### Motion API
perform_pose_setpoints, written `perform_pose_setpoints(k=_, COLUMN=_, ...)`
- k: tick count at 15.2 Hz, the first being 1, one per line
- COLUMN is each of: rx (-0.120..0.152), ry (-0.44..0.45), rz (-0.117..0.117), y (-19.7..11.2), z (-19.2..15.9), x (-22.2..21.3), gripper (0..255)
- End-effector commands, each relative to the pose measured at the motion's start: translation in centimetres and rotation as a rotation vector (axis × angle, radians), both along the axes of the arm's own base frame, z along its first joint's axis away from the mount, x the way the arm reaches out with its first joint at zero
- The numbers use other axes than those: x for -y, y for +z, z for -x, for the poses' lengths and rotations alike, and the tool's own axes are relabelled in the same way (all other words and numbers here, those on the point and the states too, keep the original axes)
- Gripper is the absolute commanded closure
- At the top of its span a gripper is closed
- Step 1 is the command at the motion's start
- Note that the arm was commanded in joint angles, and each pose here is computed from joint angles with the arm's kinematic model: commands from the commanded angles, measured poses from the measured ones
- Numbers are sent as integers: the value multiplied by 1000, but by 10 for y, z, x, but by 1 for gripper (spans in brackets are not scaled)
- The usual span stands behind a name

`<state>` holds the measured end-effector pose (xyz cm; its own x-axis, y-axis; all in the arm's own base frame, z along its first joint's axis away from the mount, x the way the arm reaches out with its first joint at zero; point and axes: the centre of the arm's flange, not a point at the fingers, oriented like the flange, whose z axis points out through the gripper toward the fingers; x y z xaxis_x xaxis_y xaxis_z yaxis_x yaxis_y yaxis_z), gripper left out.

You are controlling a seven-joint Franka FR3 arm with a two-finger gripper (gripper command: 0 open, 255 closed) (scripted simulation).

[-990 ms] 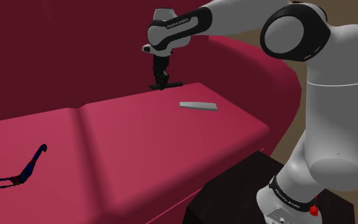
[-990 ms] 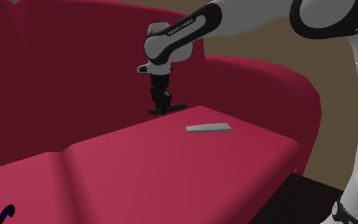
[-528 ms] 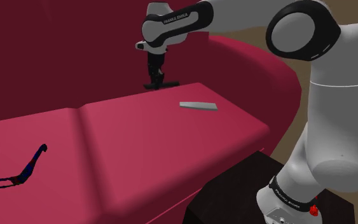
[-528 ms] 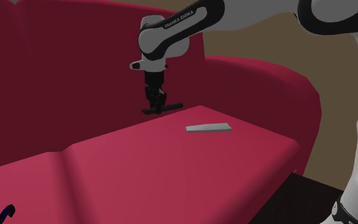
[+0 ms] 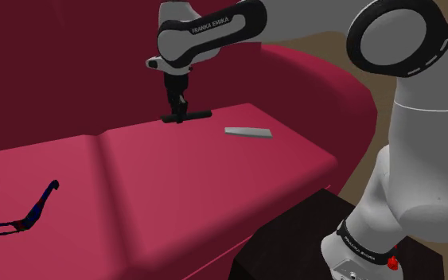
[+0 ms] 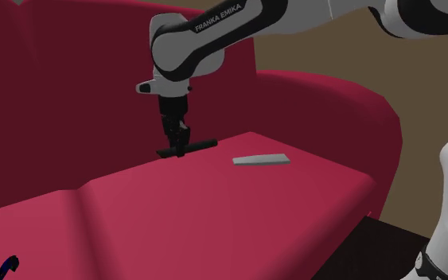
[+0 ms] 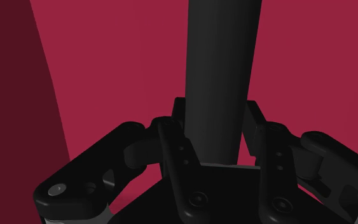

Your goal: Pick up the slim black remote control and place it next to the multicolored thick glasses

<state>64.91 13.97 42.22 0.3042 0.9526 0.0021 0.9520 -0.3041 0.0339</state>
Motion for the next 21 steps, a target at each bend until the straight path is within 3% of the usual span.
perform_pose_setpoints(k=1, rx=1, ry=-1, rz=0, y=2, z=7, x=-25, gripper=255)
perform_pose_setpoints(k=21, rx=1, ry=-1, rz=0, y=2, z=68, x=-288, gripper=255)
